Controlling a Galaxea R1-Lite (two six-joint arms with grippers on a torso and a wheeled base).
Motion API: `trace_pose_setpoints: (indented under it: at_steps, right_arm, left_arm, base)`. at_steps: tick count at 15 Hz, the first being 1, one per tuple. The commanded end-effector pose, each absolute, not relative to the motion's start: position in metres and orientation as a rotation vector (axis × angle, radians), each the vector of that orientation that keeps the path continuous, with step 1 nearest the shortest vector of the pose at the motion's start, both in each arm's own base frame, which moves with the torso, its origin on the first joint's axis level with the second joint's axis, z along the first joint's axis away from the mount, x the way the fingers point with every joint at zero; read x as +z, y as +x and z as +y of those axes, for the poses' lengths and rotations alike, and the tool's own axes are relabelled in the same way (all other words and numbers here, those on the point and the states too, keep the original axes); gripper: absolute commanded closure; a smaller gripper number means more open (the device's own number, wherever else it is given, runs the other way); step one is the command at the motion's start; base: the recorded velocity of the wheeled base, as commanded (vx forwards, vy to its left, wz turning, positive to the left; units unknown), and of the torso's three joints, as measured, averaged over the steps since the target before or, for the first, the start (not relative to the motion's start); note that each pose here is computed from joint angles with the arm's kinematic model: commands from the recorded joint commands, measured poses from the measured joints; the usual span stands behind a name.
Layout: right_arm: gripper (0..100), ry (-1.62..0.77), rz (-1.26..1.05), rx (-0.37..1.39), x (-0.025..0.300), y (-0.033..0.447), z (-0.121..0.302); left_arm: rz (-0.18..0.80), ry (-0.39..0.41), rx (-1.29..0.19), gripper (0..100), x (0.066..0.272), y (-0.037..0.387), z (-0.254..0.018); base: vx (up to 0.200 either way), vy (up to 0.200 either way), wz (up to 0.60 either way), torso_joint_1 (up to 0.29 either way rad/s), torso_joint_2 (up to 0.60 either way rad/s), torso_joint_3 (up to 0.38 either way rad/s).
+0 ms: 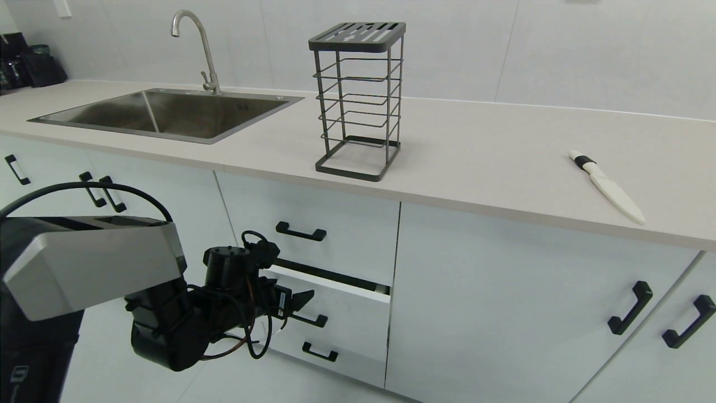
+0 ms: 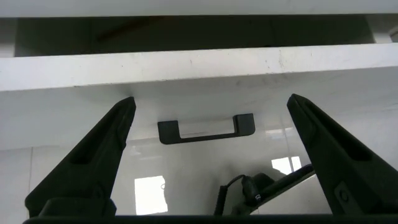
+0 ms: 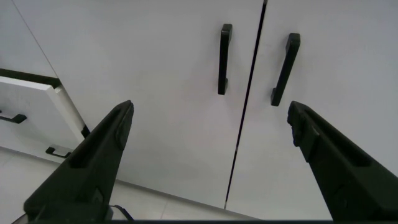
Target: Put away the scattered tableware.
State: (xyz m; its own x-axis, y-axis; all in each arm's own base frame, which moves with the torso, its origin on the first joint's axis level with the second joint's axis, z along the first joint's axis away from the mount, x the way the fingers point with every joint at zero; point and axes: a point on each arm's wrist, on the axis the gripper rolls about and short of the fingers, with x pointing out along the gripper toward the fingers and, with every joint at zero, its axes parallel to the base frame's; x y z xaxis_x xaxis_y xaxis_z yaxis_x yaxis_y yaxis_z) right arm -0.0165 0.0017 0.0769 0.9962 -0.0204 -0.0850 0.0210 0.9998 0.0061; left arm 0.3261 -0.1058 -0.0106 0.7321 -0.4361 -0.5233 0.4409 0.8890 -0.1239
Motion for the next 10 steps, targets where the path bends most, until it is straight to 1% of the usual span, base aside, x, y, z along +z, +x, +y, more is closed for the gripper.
trace_pose_setpoints:
  at_steps: [1,3,6,10]
  right_arm:
    - [0,0.007,0.087,-0.02,0.077,-0.016,0.002]
    - [0,0.007,0.086,-0.02,0.077,-0.016,0.002]
    - [0,0.007,0.087,-0.02,0.077,-0.016,0.002]
    - [0,0.007,0.087,-0.02,0.077,-0.016,0.002]
  left_arm:
    - [0.564,0.009,-0.483,0,-0.013,0.331,-0.107]
    - [0.545,0.007,-0.485,0,-0.014,0.339,-0.11]
    - [0.544,0.006,-0.484,0,-0.017,0.342,-0.111]
    - [0.527,0.004,-0.486,0,-0.016,0.347,-0.113]
  base:
    - [0.0,0.0,0.0,0.0,0.0,0.0]
    - [0.0,0.0,0.0,0.0,0.0,0.0]
    - [0.0,0.0,0.0,0.0,0.0,0.0]
    - [0.0,0.0,0.0,0.0,0.0,0.0]
